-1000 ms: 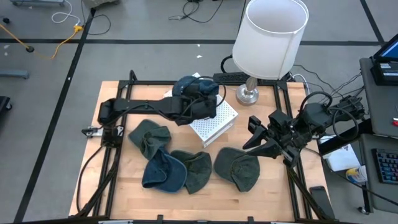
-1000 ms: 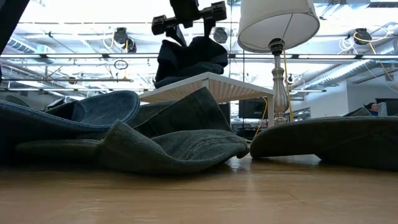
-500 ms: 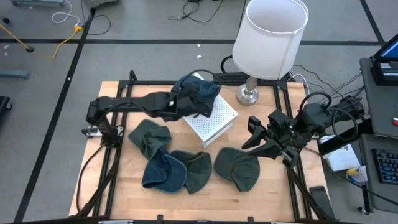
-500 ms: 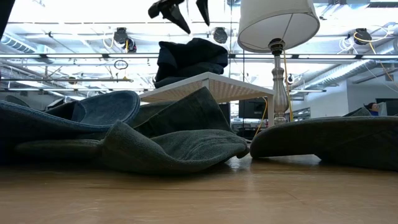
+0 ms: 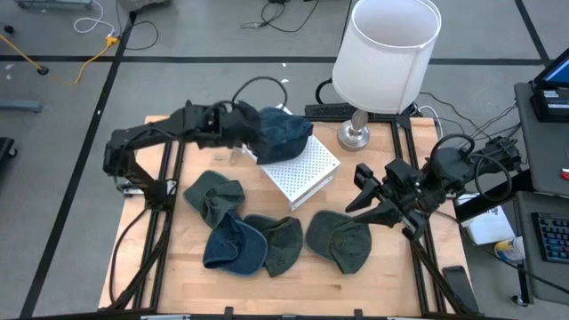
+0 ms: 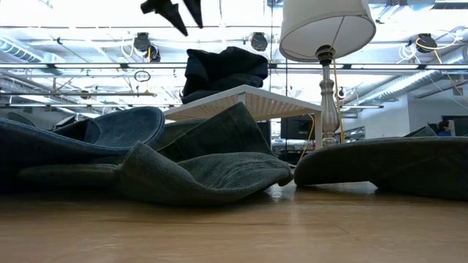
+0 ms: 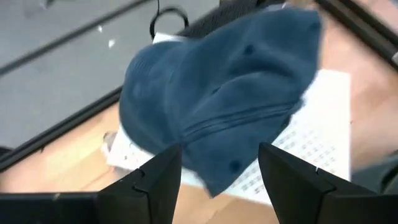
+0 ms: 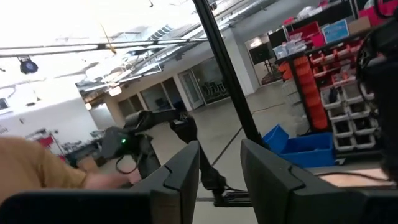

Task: Pick & Place hat
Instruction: Stack the top blue cap on the blue cap on the shelf

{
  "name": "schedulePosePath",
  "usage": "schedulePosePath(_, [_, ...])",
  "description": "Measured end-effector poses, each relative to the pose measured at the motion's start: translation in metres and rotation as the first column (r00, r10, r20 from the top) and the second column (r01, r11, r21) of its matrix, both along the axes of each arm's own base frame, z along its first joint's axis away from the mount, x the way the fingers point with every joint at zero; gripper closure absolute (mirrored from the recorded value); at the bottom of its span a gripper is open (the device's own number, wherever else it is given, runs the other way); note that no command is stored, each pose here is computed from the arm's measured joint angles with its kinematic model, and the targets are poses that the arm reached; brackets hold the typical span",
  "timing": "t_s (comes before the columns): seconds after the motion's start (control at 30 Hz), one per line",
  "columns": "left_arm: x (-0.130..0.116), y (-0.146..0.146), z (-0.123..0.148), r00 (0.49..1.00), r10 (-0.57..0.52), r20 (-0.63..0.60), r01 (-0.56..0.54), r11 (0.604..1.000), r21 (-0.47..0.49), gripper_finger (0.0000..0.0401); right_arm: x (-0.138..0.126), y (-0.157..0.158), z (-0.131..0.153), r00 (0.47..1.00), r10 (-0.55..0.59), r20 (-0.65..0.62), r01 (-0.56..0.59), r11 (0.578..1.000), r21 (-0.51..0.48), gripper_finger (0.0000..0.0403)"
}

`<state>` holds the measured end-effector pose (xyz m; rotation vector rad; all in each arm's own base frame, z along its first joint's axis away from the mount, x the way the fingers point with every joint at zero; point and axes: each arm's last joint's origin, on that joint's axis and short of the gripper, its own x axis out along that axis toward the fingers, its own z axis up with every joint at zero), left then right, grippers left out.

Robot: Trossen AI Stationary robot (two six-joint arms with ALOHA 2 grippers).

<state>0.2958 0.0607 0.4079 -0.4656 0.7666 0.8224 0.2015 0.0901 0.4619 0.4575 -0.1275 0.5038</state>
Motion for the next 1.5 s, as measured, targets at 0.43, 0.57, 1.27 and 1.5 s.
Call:
schedulePosePath(0.43, [-0.038, 0.071, -0.002, 0.992, 0.025, -0.122, -0.038, 0.994, -0.106, 0.0183, 0.0, 0.0, -0.001, 0.999, -0.026, 0.042, 0.03, 0.993, -0.113, 0.0289])
schedulePosePath(0.57, [-0.047, 0.09, -0.004, 0.996, -0.005, -0.094, -0.011, 0.986, -0.168, 0.0181, 0.001, 0.0, -0.004, 1.0, -0.025, 0.014, 0.027, 0.992, -0.126, 0.0289])
schedulePosePath(1.27, [-0.114, 0.06, -0.112, 0.76, 0.122, 0.638, 0.061, 0.965, -0.257, 0.0203, 0.005, -0.002, -0.008, 0.988, -0.155, -0.026, 0.151, 0.981, -0.122, 0.0289])
schedulePosePath(1.5, [-0.121, 0.053, -0.156, 0.6, 0.239, 0.763, 0.078, 0.932, -0.353, 0.0203, 0.005, -0.002, -0.008, 0.988, -0.148, -0.042, 0.144, 0.986, -0.083, 0.0289])
